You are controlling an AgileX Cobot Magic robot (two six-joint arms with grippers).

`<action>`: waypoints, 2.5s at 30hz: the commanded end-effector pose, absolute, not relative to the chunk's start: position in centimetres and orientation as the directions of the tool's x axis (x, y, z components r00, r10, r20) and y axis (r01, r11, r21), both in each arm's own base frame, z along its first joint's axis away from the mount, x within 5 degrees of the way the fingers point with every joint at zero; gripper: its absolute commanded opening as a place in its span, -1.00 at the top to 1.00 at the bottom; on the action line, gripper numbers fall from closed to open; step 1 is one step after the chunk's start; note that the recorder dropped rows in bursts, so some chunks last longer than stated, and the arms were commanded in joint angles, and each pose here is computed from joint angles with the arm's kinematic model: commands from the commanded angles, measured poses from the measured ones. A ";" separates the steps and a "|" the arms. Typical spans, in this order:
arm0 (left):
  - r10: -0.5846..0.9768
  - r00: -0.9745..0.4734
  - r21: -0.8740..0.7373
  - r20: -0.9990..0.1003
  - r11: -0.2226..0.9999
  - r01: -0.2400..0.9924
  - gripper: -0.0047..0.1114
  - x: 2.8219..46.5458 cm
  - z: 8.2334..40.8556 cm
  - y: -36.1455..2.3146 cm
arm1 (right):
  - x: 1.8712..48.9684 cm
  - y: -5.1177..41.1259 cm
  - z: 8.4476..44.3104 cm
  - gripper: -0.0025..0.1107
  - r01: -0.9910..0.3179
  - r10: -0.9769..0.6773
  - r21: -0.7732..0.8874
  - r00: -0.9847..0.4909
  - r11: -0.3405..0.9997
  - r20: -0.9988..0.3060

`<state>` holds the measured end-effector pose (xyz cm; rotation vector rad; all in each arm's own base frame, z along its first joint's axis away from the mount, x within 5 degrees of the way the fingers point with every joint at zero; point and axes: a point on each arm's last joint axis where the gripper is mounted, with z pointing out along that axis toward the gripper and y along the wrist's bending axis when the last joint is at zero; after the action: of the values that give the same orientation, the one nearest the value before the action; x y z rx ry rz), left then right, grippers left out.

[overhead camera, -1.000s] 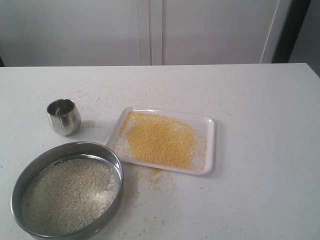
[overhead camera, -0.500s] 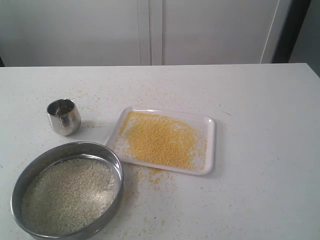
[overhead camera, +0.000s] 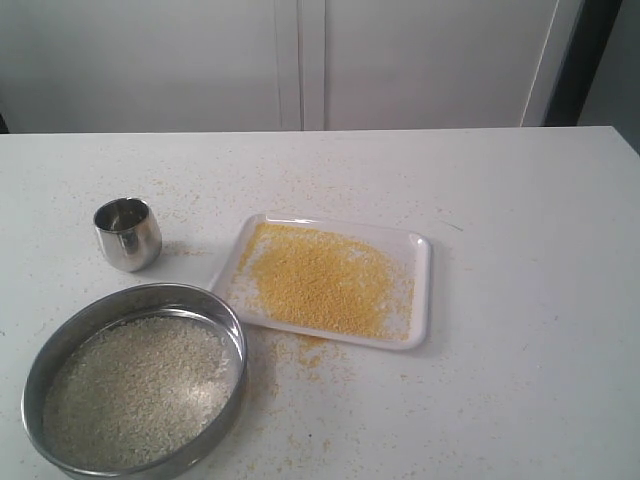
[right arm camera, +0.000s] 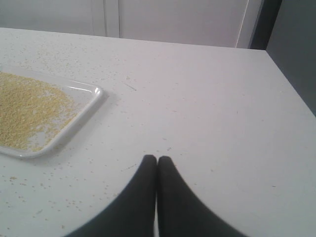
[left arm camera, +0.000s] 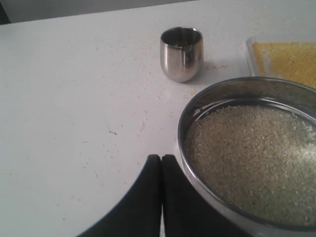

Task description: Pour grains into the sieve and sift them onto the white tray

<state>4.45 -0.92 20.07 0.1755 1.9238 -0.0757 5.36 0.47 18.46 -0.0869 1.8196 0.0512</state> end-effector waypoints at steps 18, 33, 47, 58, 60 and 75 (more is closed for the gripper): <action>0.020 -0.439 -0.059 -0.898 0.984 0.166 0.91 4.7 15.9 -1.3 | 5.3 0.5 18.3 0.96 -0.087 -0.035 -0.014 -0.245 0.996 -0.969; 0.027 -0.436 -0.050 -0.900 0.985 0.164 0.91 4.7 15.9 -1.3 | 5.3 0.5 18.3 0.96 -0.087 -0.035 -0.014 -0.243 0.996 -0.969; 0.027 -0.435 -0.050 -0.900 0.985 0.164 0.91 4.7 15.9 -1.3 | 5.3 0.5 18.3 0.96 -0.087 -0.035 -0.014 -0.243 0.996 -0.969; 0.027 -0.435 -0.050 -0.900 0.985 0.164 0.91 4.7 15.9 -1.3 | 5.3 0.5 18.3 0.96 -0.083 -0.019 0.002 -0.245 0.997 -0.969; 0.027 -0.435 -0.050 -0.900 0.985 0.164 0.91 4.7 15.9 -1.3 | 5.3 0.5 18.3 0.96 -0.083 -0.019 0.002 -0.245 0.997 -0.969; 0.027 -0.435 -0.050 -0.900 0.985 0.164 0.91 4.7 15.9 -1.3 | 5.3 0.5 18.3 0.96 -0.083 -0.019 0.002 -0.245 0.997 -0.969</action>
<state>4.74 -1.26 16.11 0.1346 2.0138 -0.1542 5.36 0.47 18.45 -0.0752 1.8221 0.0603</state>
